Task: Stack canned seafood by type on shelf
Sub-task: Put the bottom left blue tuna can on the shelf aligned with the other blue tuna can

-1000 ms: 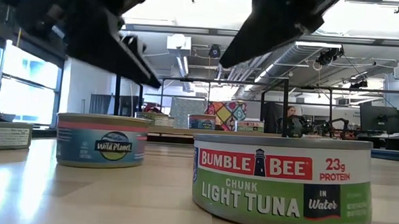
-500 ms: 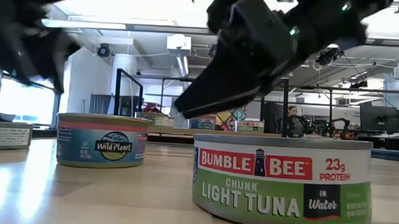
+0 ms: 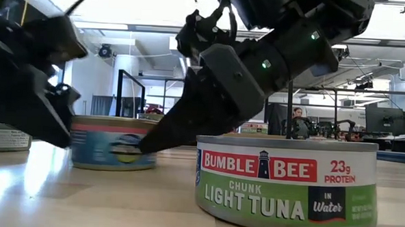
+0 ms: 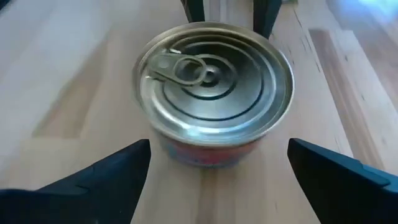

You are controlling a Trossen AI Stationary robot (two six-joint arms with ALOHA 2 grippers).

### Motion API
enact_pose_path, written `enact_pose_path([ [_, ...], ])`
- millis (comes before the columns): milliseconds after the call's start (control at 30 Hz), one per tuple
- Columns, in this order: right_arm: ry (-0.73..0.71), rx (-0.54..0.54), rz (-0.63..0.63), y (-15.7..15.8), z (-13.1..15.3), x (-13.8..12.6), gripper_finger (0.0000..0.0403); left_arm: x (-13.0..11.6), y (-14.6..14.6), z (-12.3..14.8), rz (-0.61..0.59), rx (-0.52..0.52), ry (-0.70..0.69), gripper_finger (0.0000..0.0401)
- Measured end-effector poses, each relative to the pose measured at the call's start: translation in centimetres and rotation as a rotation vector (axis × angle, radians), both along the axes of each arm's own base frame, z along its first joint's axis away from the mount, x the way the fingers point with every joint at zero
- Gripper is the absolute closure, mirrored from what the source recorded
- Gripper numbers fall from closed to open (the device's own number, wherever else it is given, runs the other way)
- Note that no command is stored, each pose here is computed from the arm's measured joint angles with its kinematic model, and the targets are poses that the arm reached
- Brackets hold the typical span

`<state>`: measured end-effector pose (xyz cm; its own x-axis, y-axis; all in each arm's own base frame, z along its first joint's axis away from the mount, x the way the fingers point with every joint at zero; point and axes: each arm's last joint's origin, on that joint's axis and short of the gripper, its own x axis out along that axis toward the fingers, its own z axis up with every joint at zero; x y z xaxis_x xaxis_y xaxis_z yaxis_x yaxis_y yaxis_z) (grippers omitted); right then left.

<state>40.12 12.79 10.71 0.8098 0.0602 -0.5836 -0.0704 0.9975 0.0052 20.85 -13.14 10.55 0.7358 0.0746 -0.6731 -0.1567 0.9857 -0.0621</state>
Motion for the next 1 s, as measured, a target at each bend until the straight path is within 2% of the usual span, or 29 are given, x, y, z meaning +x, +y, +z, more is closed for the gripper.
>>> enact_pose_path([
  [267, -0.001, 0.013, -0.036, 0.0, -0.4, 0.1, 0.0029, 2.3, 2.0, -1.1, 0.012, 0.066, -0.044, 0.0195],
  [633, -0.001, 0.002, -0.122, -0.2, -0.4, 0.0, 0.0031, 3.0, 3.0, -1.0, 0.028, 0.102, -0.069, 0.0195],
  [800, -0.014, 0.003, -0.178, -0.6, -0.8, -0.3, 0.0067, 2.5, 3.3, -0.8, 0.094, 0.094, -0.025, 0.0195],
  [1000, -0.019, -0.009, -0.250, -0.1, -0.9, -0.8, 0.0120, 0.6, 3.0, 0.3, 0.124, 0.086, 0.054, 0.0195],
])
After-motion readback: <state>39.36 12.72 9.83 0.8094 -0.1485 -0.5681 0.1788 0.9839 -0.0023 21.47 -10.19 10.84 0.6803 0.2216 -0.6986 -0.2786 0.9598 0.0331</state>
